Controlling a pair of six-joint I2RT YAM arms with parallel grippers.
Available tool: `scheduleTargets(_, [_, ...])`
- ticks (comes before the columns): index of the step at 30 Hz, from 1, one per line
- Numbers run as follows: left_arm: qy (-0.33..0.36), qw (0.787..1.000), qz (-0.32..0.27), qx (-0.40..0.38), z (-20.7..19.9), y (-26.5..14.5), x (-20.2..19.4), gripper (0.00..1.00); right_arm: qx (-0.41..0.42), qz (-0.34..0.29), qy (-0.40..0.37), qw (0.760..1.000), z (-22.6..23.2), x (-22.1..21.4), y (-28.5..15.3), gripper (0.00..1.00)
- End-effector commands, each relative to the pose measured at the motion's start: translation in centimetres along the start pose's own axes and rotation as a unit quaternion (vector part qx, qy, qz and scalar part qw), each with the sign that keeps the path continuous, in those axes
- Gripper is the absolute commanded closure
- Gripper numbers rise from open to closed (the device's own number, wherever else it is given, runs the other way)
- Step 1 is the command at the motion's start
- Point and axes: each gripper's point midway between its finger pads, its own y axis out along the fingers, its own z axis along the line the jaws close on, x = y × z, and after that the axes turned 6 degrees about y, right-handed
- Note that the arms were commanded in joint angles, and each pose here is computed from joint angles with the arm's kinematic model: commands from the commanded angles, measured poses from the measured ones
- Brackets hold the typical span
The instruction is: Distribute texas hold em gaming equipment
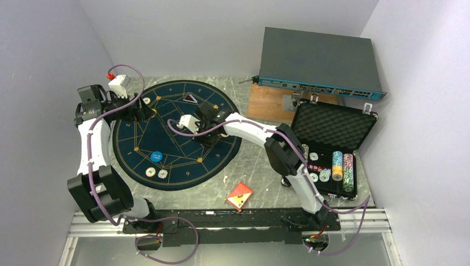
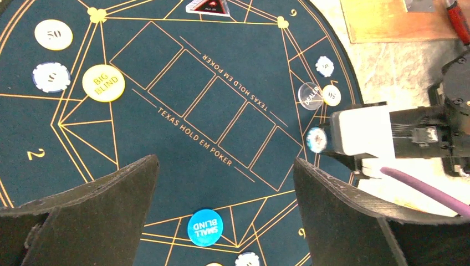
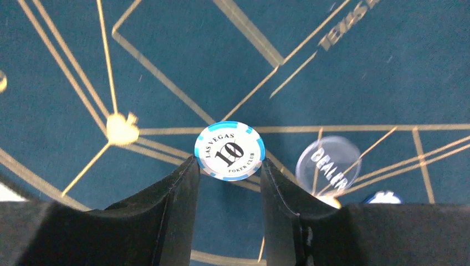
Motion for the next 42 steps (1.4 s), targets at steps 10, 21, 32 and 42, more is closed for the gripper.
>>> scheduleTargets(10, [-0.003, 1.000, -0.012, -0.014, 0.7, -0.1, 0.5, 0.03, 0.008, -0.070, 0.010, 0.997, -1.8, 6.4, 0.3, 0.26])
scheduleTargets(21, [0.063, 0.992, 0.098, -0.052, -0.2, 4.3, -5.8, 0.09, 0.011, -0.050, 0.057, 0.997, -0.5, -0.6, -10.1, 0.23])
scheduleTargets(32, [0.193, 0.953, 0.217, -0.082, -6.6, 11.7, -10.1, 0.18, -0.024, -0.005, 0.122, 0.992, 1.1, -14.3, -15.2, 0.24])
scheduleTargets(42, [0.242, 0.928, 0.270, -0.088, -9.4, 16.1, -13.2, 0.21, -0.047, -0.054, 0.106, 0.992, 1.8, -16.5, -17.3, 0.24])
